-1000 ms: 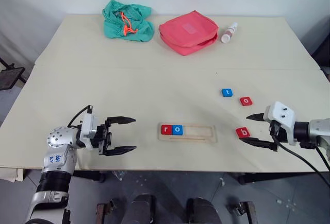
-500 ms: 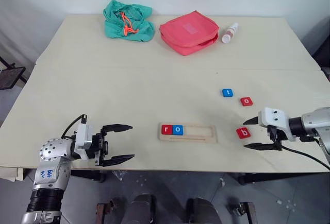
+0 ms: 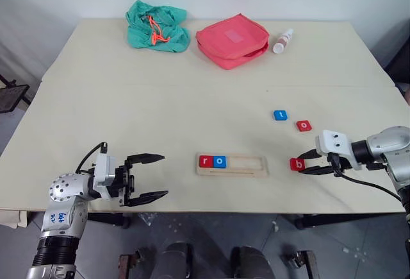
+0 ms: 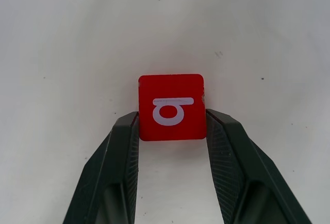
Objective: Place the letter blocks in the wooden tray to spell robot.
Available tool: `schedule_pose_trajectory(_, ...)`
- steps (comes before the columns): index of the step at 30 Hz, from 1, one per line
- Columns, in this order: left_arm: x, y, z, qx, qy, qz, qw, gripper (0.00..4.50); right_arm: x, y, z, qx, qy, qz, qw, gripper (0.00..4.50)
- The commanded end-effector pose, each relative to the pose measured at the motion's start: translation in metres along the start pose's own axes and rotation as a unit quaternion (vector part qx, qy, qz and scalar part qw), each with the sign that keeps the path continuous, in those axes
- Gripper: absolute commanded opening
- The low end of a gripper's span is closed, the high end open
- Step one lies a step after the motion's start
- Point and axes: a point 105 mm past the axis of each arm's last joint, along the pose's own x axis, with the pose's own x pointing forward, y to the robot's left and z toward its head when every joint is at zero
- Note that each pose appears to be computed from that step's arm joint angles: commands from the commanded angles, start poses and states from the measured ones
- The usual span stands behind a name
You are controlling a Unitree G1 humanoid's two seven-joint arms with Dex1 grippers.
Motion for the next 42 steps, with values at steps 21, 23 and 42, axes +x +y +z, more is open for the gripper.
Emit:
schedule_pose_trajectory(21, -0.001, 0.014, 0.005, 0.022, -0.011, -0.015, 1.0, 4.5, 0.042, 0.019, 0.138, -0.011, -0.088, 0.03, 0.996, 1.46)
schedule_pose_trajectory(23, -0.002, 0.013, 0.005, 0.021, -0.011, -0.017, 1.0, 4.5, 0.049, 0.022, 0.139, -0.016, -0.08, 0.041, 0.996, 1.46)
schedule_pose_trajectory(42, -0.013, 0.012, 0.007, 0.024, -0.006, -0.017, 1.0, 4.5, 0.081, 0.025, 0.148, -0.03, -0.064, 0.059, 0.996, 1.46)
